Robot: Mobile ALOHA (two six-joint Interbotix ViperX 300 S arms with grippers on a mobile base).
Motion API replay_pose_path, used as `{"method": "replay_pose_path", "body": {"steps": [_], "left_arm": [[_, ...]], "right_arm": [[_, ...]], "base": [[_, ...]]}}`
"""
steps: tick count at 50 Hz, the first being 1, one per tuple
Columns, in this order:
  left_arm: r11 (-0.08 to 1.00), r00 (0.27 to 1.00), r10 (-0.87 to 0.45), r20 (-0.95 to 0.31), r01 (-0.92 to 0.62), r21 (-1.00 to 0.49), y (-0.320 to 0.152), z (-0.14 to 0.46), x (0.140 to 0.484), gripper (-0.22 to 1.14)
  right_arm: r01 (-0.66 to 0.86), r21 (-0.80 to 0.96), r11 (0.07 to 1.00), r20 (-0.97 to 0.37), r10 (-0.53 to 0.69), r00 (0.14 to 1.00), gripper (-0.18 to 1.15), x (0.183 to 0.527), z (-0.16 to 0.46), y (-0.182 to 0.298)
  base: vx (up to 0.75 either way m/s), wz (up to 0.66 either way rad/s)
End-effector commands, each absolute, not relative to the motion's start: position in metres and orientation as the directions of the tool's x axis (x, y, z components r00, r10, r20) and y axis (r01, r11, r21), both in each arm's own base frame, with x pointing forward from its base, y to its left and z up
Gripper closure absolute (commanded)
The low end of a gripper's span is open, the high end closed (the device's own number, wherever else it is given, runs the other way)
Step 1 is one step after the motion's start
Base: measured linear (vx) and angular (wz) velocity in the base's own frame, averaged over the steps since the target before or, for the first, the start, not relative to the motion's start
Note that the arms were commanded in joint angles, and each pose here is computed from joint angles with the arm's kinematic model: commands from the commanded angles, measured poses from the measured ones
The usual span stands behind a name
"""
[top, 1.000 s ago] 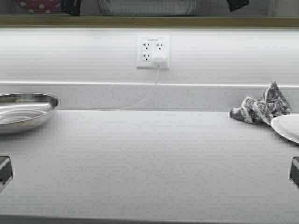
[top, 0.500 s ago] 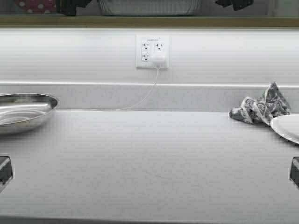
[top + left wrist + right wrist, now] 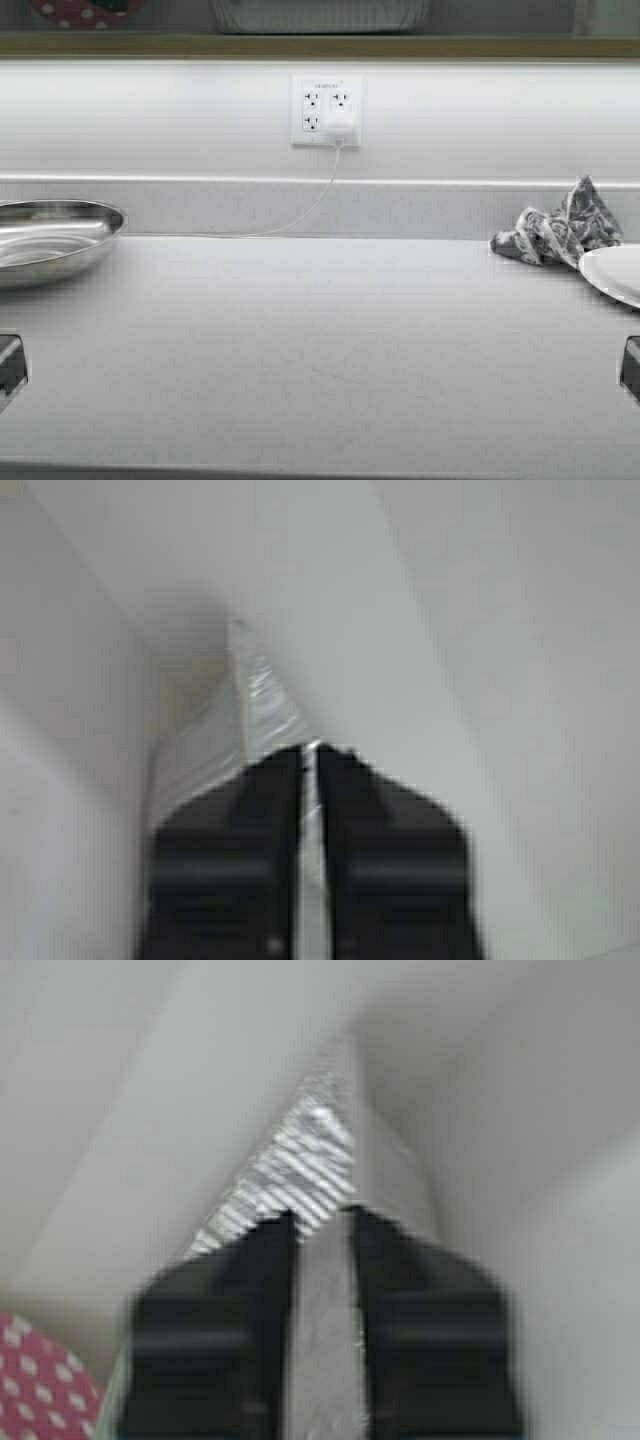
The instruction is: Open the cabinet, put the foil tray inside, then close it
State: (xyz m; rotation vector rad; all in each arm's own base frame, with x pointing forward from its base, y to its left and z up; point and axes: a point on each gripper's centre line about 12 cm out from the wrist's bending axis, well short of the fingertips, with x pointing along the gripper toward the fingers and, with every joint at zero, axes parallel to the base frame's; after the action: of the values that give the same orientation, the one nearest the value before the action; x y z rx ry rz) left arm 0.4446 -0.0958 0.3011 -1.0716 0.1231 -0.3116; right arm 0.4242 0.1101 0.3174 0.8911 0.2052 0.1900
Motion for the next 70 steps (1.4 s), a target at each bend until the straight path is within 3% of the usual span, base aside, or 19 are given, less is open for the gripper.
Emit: {"method": "replay_pose_path", "body": {"steps": [1, 5, 7, 13, 34, 49, 70], "left_arm": [[0.611, 0.946, -0.323, 0.022, 0.226, -0.759, -0.108, 0.33, 0.423, 0.99], [0.721, 0.944, -0.331, -0.009, 0.247, -0.647, -0.117, 0.337, 0.412, 0.81], [0.759, 0.943, -0.332, -0.026, 0.251, -0.601, -0.12, 0.339, 0.407, 0.8], [0.812, 0.947, -0.311, -0.083, 0.219, -0.54, -0.118, 0.335, 0.396, 0.87], [0.929, 0.927, -0.292, -0.237, 0.216, -0.301, -0.11, 0.289, 0.373, 0.86], [0.939, 0.917, -0.288, -0.277, 0.214, -0.267, -0.111, 0.274, 0.376, 0.86], [0.942, 0.912, -0.286, -0.293, 0.212, -0.259, -0.11, 0.268, 0.374, 0.86]], "right_arm": [[-0.195, 0.648, 0.737, -0.048, 0.294, 0.954, 1.04, 0.402, 0.344, 0.124], [-0.224, 0.549, 0.805, -0.071, 0.312, 0.947, 0.87, 0.395, 0.344, 0.131], [-0.238, 0.507, 0.829, -0.083, 0.322, 0.943, 0.82, 0.392, 0.341, 0.134], [-0.253, 0.444, 0.86, -0.107, 0.331, 0.937, 0.88, 0.385, 0.333, 0.137], [-0.252, 0.285, 0.925, -0.253, 0.326, 0.911, 0.89, 0.373, 0.298, 0.134], [-0.286, 0.178, 0.942, -0.268, 0.326, 0.907, 0.89, 0.372, 0.304, 0.133], [-0.288, 0.163, 0.944, -0.279, 0.324, 0.904, 0.89, 0.367, 0.312, 0.131]], "base": [[0.0, 0.0], [0.0, 0.0], [0.0, 0.0], [-0.01, 0.0], [-0.08, 0.01], [-0.18, 0.0], [-0.22, 0.03]]}}
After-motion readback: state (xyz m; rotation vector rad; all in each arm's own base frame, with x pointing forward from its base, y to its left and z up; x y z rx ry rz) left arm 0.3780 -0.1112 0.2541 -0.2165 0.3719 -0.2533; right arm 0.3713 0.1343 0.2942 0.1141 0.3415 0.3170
